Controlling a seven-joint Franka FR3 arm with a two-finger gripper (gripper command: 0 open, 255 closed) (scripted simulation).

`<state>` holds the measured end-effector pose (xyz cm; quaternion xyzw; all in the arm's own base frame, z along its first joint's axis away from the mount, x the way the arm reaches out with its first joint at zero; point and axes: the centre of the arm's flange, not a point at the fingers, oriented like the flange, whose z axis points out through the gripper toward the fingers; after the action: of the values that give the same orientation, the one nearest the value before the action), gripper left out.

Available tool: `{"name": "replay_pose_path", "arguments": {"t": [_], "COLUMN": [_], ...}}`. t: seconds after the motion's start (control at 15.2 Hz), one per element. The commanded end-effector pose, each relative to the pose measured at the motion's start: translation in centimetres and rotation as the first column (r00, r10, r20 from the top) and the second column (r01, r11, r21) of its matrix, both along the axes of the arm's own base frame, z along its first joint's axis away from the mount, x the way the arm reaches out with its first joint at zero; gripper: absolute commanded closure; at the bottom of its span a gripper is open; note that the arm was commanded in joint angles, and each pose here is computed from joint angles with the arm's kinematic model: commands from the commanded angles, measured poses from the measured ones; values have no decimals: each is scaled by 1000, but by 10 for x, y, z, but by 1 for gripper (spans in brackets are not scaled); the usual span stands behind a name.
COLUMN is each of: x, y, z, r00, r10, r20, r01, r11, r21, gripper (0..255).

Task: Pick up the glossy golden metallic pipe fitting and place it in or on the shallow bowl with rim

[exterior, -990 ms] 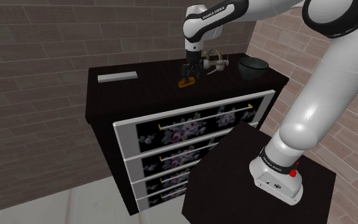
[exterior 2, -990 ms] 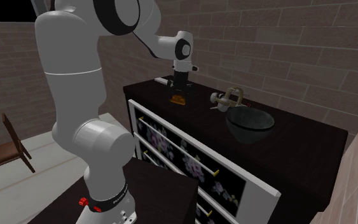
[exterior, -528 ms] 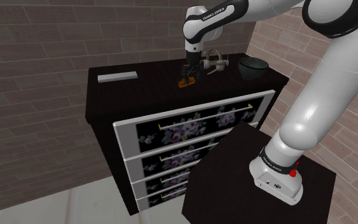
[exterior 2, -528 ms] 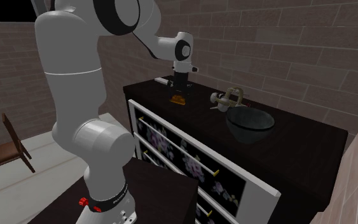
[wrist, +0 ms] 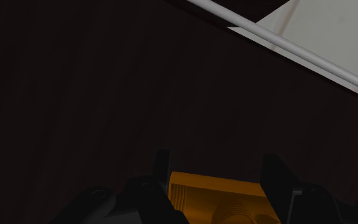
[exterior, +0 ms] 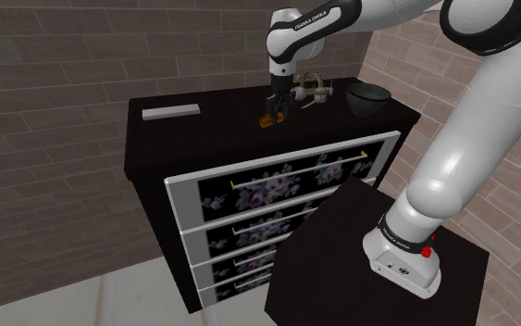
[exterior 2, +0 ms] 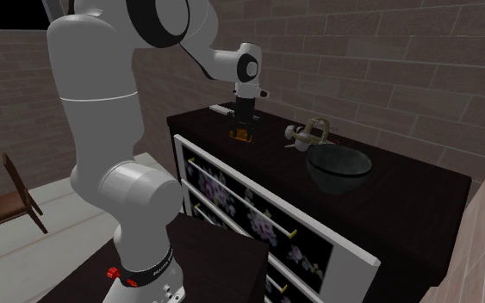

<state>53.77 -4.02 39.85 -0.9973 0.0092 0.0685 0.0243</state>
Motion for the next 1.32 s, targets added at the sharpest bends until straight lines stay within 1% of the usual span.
{"name": "replay_pose_path", "arguments": {"t": [0.0,0.07,1.25], "x": [0,0,0], "y": [0,0,0], "z": [0,0,95], "r00": [1000,1000,1000], "r10": [0,0,0], "r20": [0,0,0], "r01": [0,0,0], "r11": [1000,1000,1000], "r21": [0,0,0], "gripper": [255,255,255]}}
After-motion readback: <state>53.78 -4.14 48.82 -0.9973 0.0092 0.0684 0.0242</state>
